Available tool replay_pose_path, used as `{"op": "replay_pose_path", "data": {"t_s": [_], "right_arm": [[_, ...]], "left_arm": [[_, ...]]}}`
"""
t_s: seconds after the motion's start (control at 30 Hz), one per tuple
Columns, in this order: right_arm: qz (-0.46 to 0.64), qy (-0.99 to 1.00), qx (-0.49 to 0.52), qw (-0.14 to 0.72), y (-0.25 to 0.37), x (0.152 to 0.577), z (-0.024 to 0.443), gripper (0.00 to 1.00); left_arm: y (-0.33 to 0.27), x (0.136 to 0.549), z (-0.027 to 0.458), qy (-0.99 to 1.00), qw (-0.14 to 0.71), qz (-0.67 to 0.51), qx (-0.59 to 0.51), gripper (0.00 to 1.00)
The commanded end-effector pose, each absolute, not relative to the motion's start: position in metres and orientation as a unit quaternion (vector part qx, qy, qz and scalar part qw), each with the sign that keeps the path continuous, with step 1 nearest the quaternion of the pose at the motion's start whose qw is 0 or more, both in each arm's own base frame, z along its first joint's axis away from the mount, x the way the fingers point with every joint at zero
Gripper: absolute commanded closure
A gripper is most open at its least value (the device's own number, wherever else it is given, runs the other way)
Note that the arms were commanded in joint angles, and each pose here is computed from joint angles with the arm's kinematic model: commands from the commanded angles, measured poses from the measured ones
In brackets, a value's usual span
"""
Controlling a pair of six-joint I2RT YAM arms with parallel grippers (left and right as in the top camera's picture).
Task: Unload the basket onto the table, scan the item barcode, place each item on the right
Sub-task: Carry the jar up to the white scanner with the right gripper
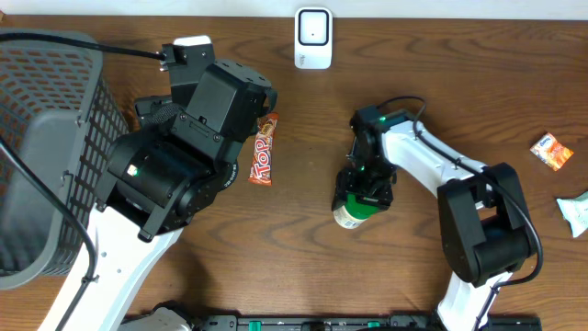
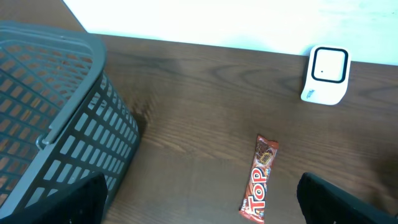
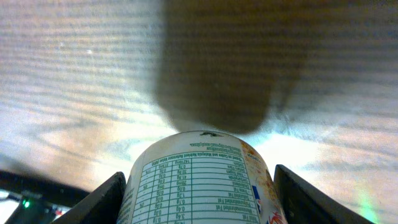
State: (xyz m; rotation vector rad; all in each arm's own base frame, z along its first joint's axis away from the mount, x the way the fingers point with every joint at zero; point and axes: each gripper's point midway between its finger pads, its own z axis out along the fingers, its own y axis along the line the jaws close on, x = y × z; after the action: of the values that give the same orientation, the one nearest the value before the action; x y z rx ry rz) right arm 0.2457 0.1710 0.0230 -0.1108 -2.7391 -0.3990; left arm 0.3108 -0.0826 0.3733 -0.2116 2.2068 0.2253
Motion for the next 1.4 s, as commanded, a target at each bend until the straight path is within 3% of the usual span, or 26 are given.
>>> {"op": "replay_pose_path", "data": {"t_s": [0.0, 0.2, 0.47, 0.87, 1.07, 1.37], "right_arm": [[-0.176, -0.967, -0.02, 0.185, 0.178, 0.252, 0.033, 0.59], [-0.185, -0.97, -0.009, 0.157, 0.183, 0.269, 0.044, 0.56], [-0.204, -0.978, 0.018, 0.045, 0.201, 0.335, 0.111, 0.56], [-0.129, -0.946, 0.052, -0.293, 0.193, 0.48, 0.206, 0.56], [-0.119, -0.899, 0.075, -0.414, 0.2, 0.529, 0.24, 0.55], [-0.117, -0.853, 0.112, -0.497, 0.222, 0.584, 0.228, 0.61]], "left_arm": [[-0.079, 0.311, 0.377, 0.885, 0.446, 0.097, -0.088, 0.02], [-0.079, 0.311, 0.377, 0.885, 0.446, 0.097, -0.088, 0.02], [-0.079, 0.311, 0.377, 0.885, 0.446, 0.097, -0.088, 0.02], [-0.079, 0.311, 0.377, 0.885, 0.446, 0.097, -0.088, 0.02], [-0.079, 0.311, 0.377, 0.885, 0.446, 0.097, -0.088, 0.02], [-0.079, 0.311, 0.377, 0.885, 0.446, 0.097, -0.088, 0.02]]}}
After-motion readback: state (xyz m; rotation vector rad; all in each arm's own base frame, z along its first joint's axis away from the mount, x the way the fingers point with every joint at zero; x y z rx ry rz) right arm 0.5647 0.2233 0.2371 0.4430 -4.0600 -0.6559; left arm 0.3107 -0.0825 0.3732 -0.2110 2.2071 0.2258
